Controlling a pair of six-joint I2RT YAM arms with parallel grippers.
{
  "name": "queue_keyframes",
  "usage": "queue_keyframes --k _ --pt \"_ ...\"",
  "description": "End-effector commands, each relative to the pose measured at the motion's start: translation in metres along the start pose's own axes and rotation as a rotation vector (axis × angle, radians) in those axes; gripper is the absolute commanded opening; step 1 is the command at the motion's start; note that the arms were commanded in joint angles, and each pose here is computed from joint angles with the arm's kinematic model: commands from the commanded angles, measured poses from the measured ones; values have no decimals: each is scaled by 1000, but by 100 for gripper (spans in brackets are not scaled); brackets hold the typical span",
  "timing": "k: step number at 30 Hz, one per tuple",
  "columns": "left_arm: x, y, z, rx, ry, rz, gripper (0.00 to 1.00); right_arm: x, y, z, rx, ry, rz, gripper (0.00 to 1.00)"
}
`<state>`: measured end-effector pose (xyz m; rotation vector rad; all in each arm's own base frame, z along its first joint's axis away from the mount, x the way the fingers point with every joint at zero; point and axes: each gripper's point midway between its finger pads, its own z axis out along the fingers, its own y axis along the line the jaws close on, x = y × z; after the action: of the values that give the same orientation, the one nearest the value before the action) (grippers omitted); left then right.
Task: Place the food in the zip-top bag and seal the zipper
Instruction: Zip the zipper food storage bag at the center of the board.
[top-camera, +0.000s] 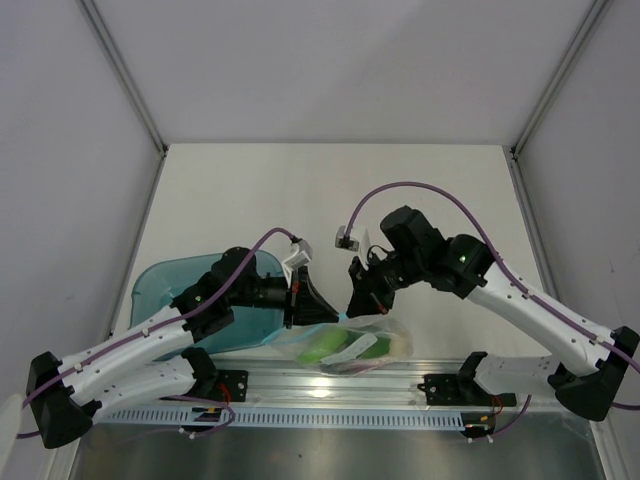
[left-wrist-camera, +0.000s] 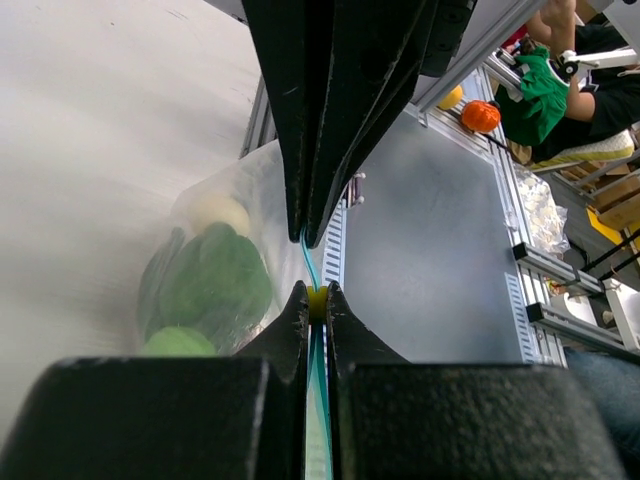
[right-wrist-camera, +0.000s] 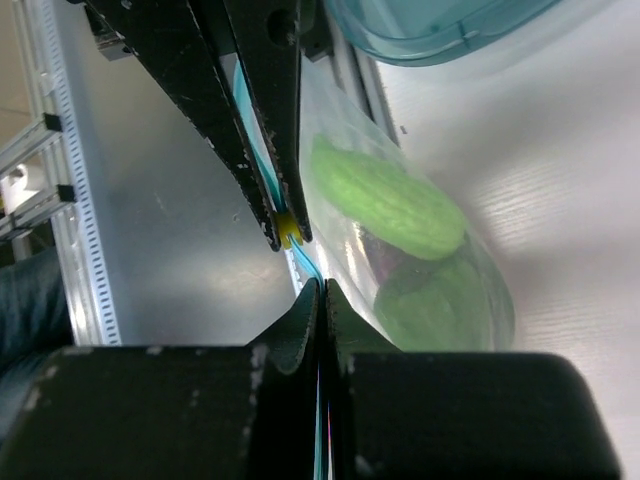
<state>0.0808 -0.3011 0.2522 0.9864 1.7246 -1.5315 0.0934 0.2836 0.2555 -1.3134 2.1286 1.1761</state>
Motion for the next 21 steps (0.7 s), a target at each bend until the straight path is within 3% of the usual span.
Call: queue_keyframes --k 1,12,21 --pt "-21 -15 -6 30 -59 53 1 -2 -20 -10 152 -43 13 0" --pt "-19 -6 -9 -28 -71 35 1 -15 -46 -53 379 -194 47 0" --pt "-19 -3 -10 -52 -65 15 1 4 -34 -37 247 -116 58 0"
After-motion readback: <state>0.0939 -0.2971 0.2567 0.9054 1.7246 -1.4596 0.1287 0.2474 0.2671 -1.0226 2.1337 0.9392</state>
